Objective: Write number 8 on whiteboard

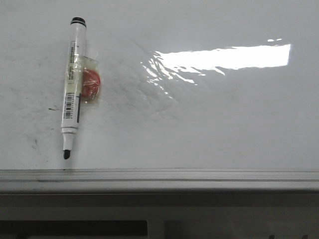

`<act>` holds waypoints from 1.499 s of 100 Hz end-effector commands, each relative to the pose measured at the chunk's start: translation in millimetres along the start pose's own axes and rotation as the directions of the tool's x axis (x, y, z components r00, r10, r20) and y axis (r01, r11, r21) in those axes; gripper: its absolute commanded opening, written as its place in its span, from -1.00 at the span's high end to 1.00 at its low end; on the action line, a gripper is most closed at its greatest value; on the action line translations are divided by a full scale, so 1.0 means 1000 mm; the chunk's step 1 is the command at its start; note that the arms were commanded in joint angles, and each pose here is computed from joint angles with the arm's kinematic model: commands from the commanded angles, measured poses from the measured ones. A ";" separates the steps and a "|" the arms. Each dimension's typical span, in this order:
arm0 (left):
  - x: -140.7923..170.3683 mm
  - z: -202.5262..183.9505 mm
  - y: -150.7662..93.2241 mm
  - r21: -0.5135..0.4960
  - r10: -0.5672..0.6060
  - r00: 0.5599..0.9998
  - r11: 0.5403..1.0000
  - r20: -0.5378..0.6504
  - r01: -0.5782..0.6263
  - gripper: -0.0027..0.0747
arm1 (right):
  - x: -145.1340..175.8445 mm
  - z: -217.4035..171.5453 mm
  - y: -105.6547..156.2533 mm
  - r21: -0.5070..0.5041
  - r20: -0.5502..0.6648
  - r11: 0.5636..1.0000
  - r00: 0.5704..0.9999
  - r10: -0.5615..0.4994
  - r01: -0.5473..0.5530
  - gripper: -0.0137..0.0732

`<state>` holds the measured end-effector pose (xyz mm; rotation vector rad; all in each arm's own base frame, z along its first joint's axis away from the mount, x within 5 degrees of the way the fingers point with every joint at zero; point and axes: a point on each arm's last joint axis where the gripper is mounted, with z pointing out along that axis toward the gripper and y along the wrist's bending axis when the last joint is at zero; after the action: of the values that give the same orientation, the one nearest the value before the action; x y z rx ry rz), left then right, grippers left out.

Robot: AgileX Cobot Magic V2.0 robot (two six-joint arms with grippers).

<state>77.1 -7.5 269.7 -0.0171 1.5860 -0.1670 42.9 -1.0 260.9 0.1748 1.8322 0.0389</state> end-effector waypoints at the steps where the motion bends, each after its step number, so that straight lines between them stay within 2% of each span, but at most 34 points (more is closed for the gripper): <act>1: -0.014 0.008 -0.008 0.087 -0.014 0.997 0.996 0.077 0.007 -0.08 | -0.016 -0.002 0.001 -0.001 0.082 1.000 0.997 -0.005 0.005 0.83; 13: -0.010 0.017 -0.023 0.225 -0.011 0.999 0.974 0.033 0.003 -0.08 | -0.016 -0.002 0.001 -0.001 0.082 1.000 0.997 -0.005 0.005 0.83; 28: -0.003 0.027 -0.050 0.422 -0.017 0.999 0.906 -0.028 0.027 -0.07 | -0.015 -0.002 0.001 -0.001 0.080 1.000 0.997 -0.005 0.005 0.83; 42: 0.004 0.036 -0.075 0.541 -0.020 0.999 0.840 -0.042 0.040 -0.07 | -0.015 -0.002 0.001 0.000 0.080 1.000 0.997 -0.006 0.006 0.83; 54: 0.011 0.044 -0.095 0.595 -0.005 0.997 0.802 -0.072 0.047 -0.07 | -0.015 -0.002 0.001 0.000 0.080 1.000 0.997 -0.006 0.006 0.83; 66: 0.017 0.057 -0.110 0.596 0.000 0.990 0.799 -0.140 0.084 -0.07 | -0.015 -0.002 0.001 0.000 0.080 1.000 0.997 -0.006 0.006 0.83; 83: 0.020 0.068 -0.123 0.599 0.028 0.985 0.797 -0.172 0.083 -0.07 | -0.015 -0.002 0.001 0.001 0.075 1.000 0.997 -0.006 0.006 0.83; 101: 0.028 0.072 -0.125 0.592 0.045 0.977 0.801 -0.207 0.088 -0.07 | -0.015 -0.002 0.001 0.001 0.075 1.000 0.997 -0.006 0.006 0.83; 112: 0.031 0.073 -0.126 0.577 0.013 0.967 0.805 -0.254 0.140 -0.07 | -0.015 -0.002 0.001 0.001 0.075 1.000 0.997 -0.006 0.006 0.83; 150: 0.044 0.078 -0.130 0.569 0.061 0.952 0.813 -0.299 0.127 -0.07 | -0.015 -0.002 0.001 0.001 0.075 1.000 0.997 -0.006 0.006 0.83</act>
<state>137.4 -143.3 226.4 0.5248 1.8618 -0.6768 42.7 -0.8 260.3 0.1744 1.8394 0.0400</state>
